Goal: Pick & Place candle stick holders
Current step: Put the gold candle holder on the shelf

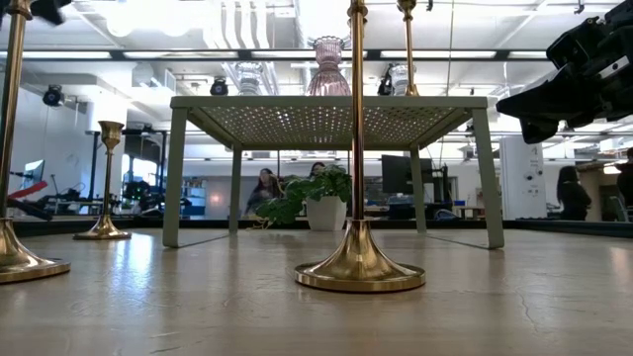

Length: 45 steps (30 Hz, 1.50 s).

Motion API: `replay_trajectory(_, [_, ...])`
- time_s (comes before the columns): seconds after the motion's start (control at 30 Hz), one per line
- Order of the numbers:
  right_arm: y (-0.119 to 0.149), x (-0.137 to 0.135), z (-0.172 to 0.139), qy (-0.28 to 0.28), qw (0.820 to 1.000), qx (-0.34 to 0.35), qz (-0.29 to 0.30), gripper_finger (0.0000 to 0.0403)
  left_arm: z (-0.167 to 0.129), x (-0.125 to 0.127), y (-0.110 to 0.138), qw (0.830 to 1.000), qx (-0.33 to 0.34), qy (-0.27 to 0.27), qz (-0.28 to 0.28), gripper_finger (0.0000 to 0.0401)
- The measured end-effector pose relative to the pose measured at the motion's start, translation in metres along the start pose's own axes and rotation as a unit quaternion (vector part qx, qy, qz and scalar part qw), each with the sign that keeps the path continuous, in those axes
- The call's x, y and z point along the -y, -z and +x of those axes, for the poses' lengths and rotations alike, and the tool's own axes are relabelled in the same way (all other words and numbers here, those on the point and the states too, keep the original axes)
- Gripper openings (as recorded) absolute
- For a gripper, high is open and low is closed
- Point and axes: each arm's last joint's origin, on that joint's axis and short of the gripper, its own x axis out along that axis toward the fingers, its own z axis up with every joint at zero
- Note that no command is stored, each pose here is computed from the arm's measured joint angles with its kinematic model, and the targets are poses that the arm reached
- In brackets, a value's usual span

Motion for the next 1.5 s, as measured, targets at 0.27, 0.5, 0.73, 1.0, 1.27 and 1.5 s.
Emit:
replay_trajectory(0.27, [0.0,0.0,0.0,0.0,1.0,0.0,0.0,0.0008,0.025,0.019,0.023,0.999,-0.026,-0.017,0.015,0.0238])
replay_trajectory(0.5, [0.0,0.0,0.0,0.0,1.0,0.0,0.0,0.0008,0.051,0.042,0.038,0.999,-0.012,0.029,0.029,0.0238])
replay_trajectory(0.73, [0.0,0.0,0.0,0.0,1.0,0.0,0.0,0.0008,0.073,0.049,0.052,0.999,-0.02,0.033,0.033,0.0239])
replay_trajectory(1.0, [0.0,0.0,0.0,0.0,1.0,0.0,0.0,0.0008,0.085,0.057,0.057,0.994,0.013,0.089,0.055,0.0239])
replay_trajectory(1.27, [0.0,0.0,0.0,0.0,1.0,0.0,0.0,0.0008,0.092,0.052,0.056,0.995,0.042,0.066,0.069,0.0239])
replay_trajectory(1.5, [0.0,0.0,0.0,0.0,1.0,0.0,0.0,0.0008,0.096,0.054,0.048,0.99,0.068,0.085,0.087,0.0239])
